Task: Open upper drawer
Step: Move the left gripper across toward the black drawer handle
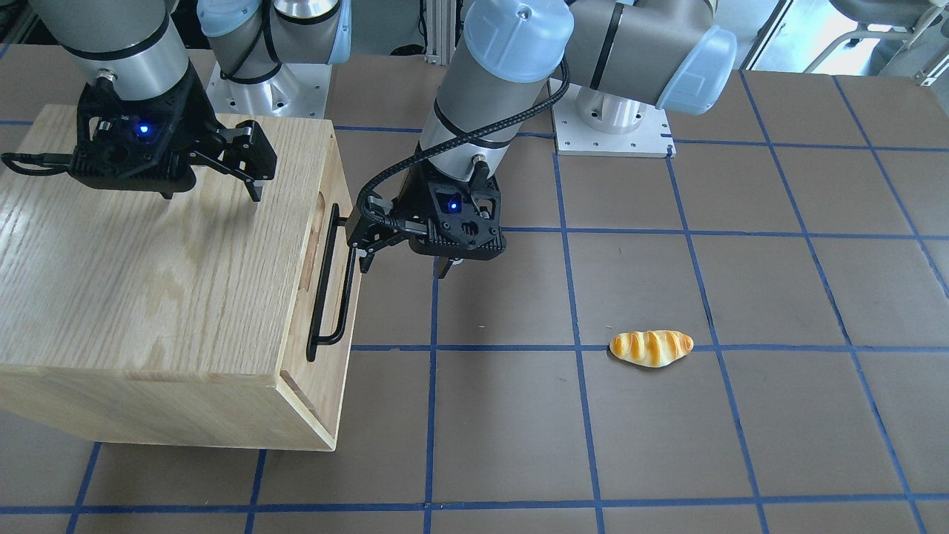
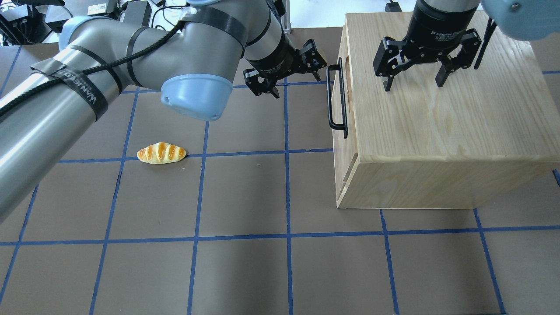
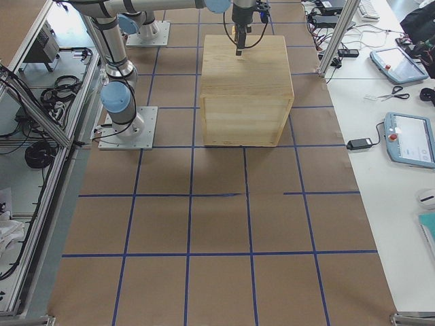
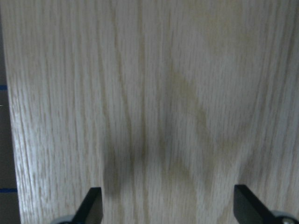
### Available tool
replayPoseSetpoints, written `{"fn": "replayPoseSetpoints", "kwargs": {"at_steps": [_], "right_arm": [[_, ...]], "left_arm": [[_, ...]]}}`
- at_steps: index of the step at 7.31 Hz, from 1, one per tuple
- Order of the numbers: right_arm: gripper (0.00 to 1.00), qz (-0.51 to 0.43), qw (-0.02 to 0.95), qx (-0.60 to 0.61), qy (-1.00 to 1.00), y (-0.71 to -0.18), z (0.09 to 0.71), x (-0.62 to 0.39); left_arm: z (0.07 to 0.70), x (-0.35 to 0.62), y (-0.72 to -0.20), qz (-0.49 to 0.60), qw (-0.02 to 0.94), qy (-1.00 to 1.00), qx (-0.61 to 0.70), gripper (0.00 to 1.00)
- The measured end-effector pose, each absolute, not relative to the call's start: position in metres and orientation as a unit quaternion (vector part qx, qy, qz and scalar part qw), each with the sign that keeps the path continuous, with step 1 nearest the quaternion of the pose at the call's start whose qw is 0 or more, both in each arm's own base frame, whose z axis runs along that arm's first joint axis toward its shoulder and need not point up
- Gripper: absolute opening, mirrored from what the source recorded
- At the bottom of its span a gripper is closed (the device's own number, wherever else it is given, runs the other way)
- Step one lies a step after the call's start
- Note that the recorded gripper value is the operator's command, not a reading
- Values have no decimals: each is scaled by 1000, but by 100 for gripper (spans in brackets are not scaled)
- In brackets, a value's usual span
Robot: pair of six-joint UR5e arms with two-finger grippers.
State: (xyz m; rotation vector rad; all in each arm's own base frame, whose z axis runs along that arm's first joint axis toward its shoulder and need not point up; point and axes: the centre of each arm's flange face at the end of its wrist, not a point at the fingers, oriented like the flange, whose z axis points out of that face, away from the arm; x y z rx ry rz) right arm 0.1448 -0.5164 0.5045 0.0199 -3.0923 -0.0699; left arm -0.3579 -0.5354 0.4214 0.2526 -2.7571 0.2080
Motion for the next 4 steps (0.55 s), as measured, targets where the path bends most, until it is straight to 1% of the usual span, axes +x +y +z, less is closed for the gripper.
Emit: {"fn": "replayPoseSetpoints", "kwargs": {"at_steps": [4], "right_arm": [[100, -22, 24, 7, -999, -516, 505, 145]], "left_arm": [[393, -386, -533, 59, 180, -978, 88, 100]]}}
